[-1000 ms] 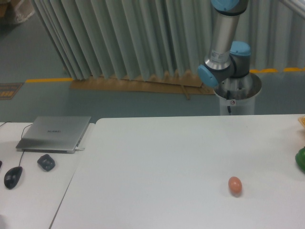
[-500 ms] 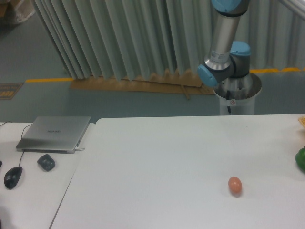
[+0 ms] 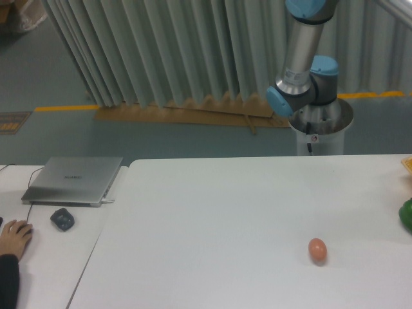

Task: Place the red pepper on the table

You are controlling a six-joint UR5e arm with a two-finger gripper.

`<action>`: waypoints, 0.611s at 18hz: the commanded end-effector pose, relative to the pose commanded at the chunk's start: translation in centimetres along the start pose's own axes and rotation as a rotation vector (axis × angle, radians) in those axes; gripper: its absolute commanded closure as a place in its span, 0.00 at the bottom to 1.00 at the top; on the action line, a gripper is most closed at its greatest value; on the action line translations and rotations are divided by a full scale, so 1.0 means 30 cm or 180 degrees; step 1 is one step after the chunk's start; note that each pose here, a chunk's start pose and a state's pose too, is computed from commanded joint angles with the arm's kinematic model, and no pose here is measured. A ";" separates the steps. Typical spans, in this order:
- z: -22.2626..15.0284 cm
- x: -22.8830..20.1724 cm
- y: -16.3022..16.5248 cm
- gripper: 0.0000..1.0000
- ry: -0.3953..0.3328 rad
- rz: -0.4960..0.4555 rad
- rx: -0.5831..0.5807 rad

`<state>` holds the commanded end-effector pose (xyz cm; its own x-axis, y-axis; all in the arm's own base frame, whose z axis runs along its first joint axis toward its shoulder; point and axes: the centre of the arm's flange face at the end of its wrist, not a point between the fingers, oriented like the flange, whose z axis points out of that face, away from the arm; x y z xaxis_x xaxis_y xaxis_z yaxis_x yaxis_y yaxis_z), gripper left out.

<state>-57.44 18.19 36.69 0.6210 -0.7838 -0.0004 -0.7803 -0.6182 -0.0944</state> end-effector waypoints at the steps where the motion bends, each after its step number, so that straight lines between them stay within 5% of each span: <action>1: -0.008 0.055 0.073 0.00 -0.0047 -0.0282 0.0015; 4: -0.020 0.140 0.170 0.00 -0.0224 -0.2039 0.0268; 7: -0.002 0.052 0.094 0.00 -0.0184 -0.3808 0.0320; 9: -0.005 -0.017 0.073 0.00 -0.0447 -0.4818 0.0311; 11: 0.013 -0.032 0.053 0.00 -0.0431 -0.5307 0.0359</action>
<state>-59.25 17.98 36.15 0.7144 0.6942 0.0876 0.6986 -0.7005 -0.1462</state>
